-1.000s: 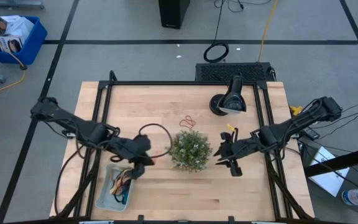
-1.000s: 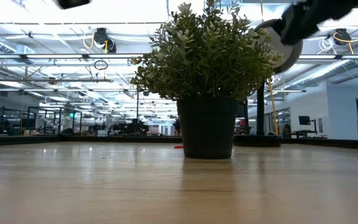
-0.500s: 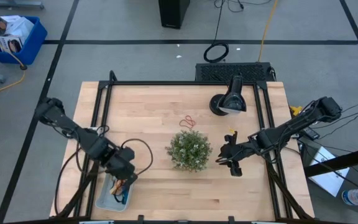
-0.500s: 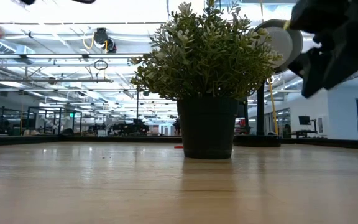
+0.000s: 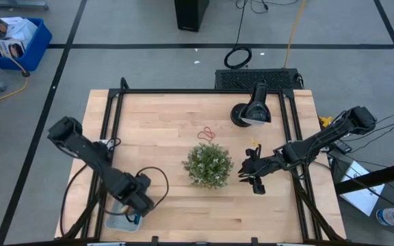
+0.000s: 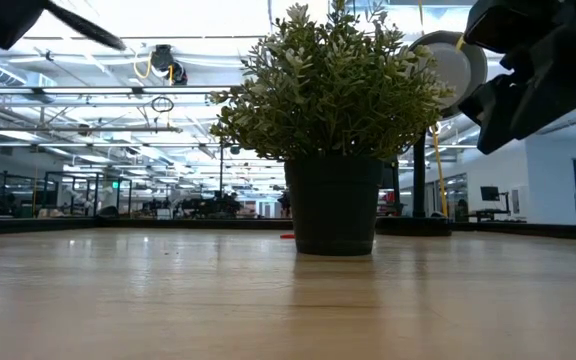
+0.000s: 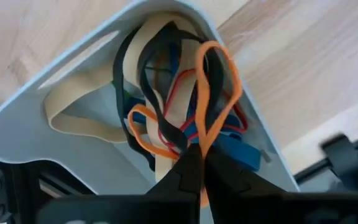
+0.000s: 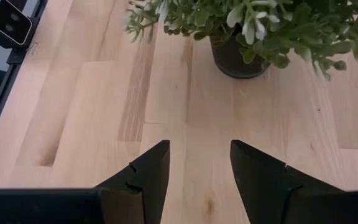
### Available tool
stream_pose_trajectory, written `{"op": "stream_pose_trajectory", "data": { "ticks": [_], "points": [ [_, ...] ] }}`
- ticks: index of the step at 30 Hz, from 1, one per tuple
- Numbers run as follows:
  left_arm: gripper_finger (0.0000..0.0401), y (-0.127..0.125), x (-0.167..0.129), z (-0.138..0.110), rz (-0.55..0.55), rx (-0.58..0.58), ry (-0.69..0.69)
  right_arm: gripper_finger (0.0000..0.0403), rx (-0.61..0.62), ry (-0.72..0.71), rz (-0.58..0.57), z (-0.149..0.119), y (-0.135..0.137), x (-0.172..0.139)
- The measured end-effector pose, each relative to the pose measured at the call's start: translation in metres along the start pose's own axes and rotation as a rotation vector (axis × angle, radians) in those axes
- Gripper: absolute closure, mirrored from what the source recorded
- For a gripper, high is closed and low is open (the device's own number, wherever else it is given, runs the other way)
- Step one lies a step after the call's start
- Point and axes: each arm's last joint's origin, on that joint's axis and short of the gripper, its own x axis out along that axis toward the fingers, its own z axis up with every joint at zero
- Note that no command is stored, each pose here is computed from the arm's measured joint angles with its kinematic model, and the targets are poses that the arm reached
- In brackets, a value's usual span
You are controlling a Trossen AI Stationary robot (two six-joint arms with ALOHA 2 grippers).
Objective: Pick and place rubber bands into bin
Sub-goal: Put the orange rubber band into the blue bin
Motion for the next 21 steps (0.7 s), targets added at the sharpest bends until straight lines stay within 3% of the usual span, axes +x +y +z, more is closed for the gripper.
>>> {"op": "stream_pose_trajectory", "data": {
  "ticks": [7,11,21],
  "points": [
    [0.0390,-0.0039,0.0107,-0.0022,0.041,0.002,-0.018,0.0236,0.002,-0.003,0.001,0.0003,0.0001,0.0000],
    [0.0393,-0.0038,0.0103,0.0004,0.040,0.009,-0.105,0.0238,0.002,-0.003,0.001,0.0003,0.0000,0.0000],
    [0.0329,-0.0038,0.0101,0.0015,0.042,0.035,-0.124,0.0237,0.002,-0.003,0.001,0.0003,0.0000,0.0000]
  ]
}}
